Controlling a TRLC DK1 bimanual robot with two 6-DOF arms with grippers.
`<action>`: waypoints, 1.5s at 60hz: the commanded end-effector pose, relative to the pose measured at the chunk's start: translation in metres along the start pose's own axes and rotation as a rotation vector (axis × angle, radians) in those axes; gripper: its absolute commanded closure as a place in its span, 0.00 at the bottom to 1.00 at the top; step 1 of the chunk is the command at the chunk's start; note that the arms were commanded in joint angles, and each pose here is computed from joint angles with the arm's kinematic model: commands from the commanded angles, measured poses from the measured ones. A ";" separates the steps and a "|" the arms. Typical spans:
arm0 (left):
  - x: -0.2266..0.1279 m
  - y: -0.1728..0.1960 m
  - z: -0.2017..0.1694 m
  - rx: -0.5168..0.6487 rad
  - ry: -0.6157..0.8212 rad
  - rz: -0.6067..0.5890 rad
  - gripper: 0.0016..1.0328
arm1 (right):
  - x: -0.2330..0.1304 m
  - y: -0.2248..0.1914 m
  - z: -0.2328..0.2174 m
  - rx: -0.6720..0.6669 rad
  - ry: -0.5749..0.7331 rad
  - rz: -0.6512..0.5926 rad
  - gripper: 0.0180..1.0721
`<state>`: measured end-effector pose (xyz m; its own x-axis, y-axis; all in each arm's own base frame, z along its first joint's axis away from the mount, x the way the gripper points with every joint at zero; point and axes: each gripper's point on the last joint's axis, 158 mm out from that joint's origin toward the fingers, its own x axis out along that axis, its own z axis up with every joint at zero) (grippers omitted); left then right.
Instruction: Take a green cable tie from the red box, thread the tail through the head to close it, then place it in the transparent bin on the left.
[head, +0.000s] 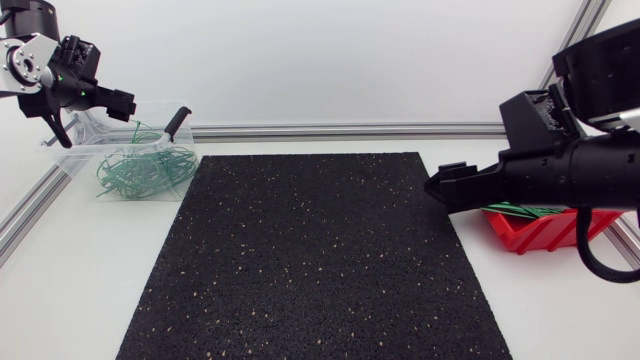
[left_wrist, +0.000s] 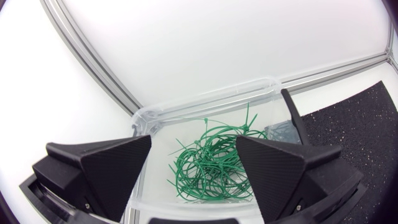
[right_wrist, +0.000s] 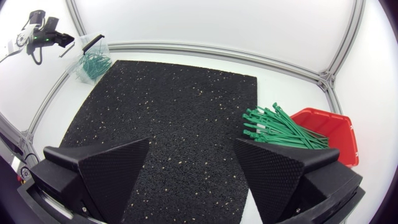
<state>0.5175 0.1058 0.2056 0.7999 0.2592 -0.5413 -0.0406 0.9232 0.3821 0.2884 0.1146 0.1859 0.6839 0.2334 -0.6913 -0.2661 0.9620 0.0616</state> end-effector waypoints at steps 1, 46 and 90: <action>-0.038 0.008 0.019 -0.029 -0.073 0.027 0.03 | -0.001 -0.017 -0.012 -0.004 0.015 -0.046 0.05; -0.220 -0.012 -0.021 -0.156 -0.404 0.013 0.03 | -0.041 -0.088 -0.054 0.023 -0.136 -0.243 0.05; -0.268 -0.047 -0.095 -0.320 -0.577 -0.053 0.05 | -0.064 -0.105 -0.056 -0.034 -0.443 -0.348 0.05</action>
<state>0.2478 0.0240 0.2760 0.9928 0.1185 -0.0197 -0.1158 0.9876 0.1056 0.2324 -0.0098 0.1919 0.9499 -0.0539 -0.3078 0.0106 0.9900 -0.1406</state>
